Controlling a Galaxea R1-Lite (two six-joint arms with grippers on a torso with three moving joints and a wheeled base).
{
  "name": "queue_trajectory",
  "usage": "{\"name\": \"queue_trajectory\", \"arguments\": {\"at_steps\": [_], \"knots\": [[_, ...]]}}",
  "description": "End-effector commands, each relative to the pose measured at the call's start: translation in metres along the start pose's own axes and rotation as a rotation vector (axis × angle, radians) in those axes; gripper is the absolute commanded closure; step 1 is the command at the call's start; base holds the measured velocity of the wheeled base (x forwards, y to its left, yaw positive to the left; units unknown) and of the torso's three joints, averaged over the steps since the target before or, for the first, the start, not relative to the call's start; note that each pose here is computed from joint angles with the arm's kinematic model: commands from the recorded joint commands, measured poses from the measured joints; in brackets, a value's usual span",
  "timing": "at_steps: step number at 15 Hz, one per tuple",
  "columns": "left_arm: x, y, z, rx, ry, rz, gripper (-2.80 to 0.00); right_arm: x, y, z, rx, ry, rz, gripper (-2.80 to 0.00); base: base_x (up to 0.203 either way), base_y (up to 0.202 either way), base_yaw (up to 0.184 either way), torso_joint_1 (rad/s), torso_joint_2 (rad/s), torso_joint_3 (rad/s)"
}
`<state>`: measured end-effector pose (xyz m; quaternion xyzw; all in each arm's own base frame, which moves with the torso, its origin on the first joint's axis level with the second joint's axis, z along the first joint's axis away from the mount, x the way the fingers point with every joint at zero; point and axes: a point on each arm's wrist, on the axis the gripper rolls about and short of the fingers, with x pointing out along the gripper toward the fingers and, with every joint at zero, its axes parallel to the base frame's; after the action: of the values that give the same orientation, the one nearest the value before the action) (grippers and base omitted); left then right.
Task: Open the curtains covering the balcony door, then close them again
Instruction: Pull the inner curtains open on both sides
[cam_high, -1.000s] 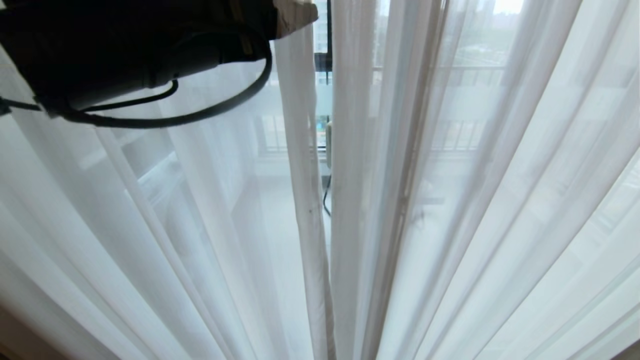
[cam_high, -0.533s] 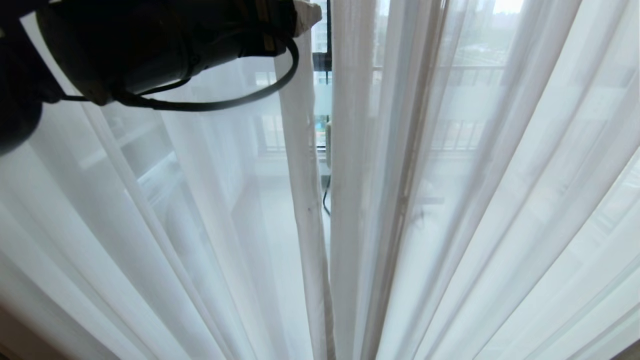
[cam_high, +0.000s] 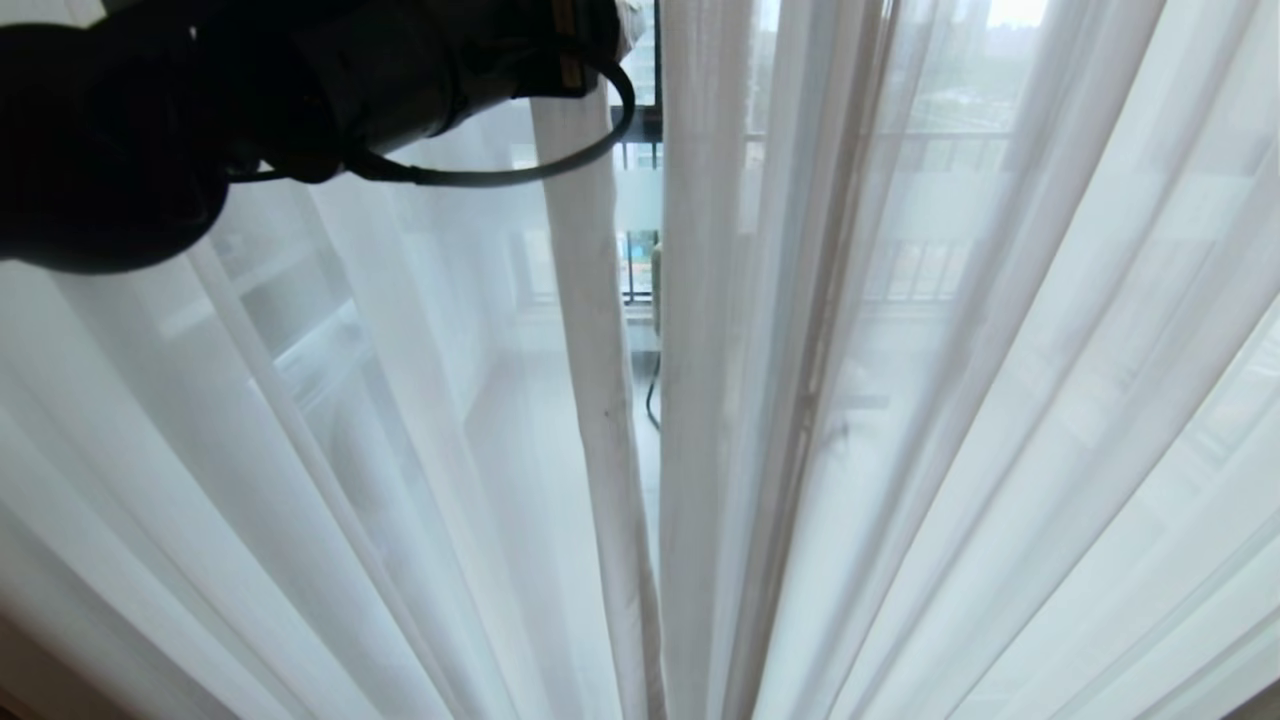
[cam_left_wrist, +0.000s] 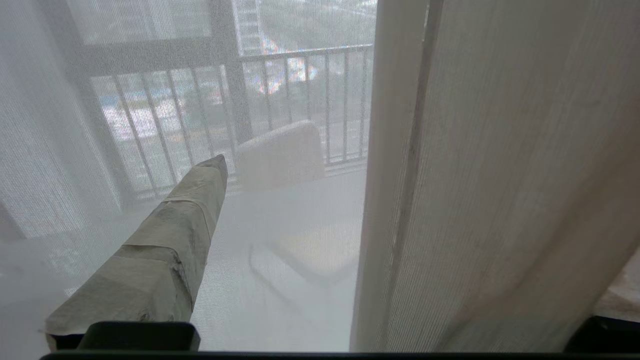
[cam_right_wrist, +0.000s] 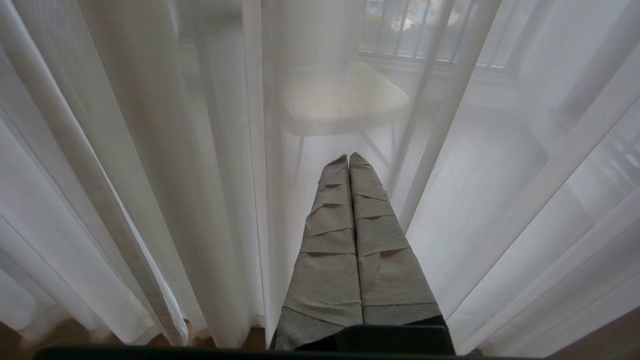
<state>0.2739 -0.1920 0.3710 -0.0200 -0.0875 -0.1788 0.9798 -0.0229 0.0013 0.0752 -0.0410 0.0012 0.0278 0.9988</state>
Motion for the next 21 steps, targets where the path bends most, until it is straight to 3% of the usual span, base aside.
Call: {"name": "queue_trajectory", "arguments": {"at_steps": [1, 8, 9, 16, 21], "knots": [[0.006, 0.001, -0.006, 0.016, 0.011, 0.008, -2.80, 0.000, 0.000, 0.000, -0.001, 0.001, 0.001, 0.00, 0.000, 0.000, 0.000, 0.000, 0.00, 0.000], [0.017, 0.008, -0.010, 0.036, -0.048, 0.037, -2.80, 0.000, 0.000, 0.000, 0.000, 0.001, 0.001, 0.00, 0.000, 0.000, 0.000, 0.000, 0.00, 0.000], [0.017, 0.008, -0.010, 0.037, -0.048, 0.038, 0.00, 0.000, 0.000, 0.000, -0.001, 0.000, 0.001, 0.00, 0.000, 0.000, 0.000, 0.000, 0.00, 0.000], [0.018, 0.011, -0.011, 0.032, -0.047, 0.048, 0.00, 0.000, 0.000, 0.000, -0.001, 0.000, 0.001, 0.00, 0.000, 0.000, 0.000, 0.000, 0.00, 0.000], [0.020, 0.028, -0.007, 0.029, -0.097, 0.101, 0.00, 0.000, 0.000, 0.000, -0.001, 0.000, 0.001, 0.00, 0.000, 0.000, 0.000, 0.000, 0.00, 0.000]]}}
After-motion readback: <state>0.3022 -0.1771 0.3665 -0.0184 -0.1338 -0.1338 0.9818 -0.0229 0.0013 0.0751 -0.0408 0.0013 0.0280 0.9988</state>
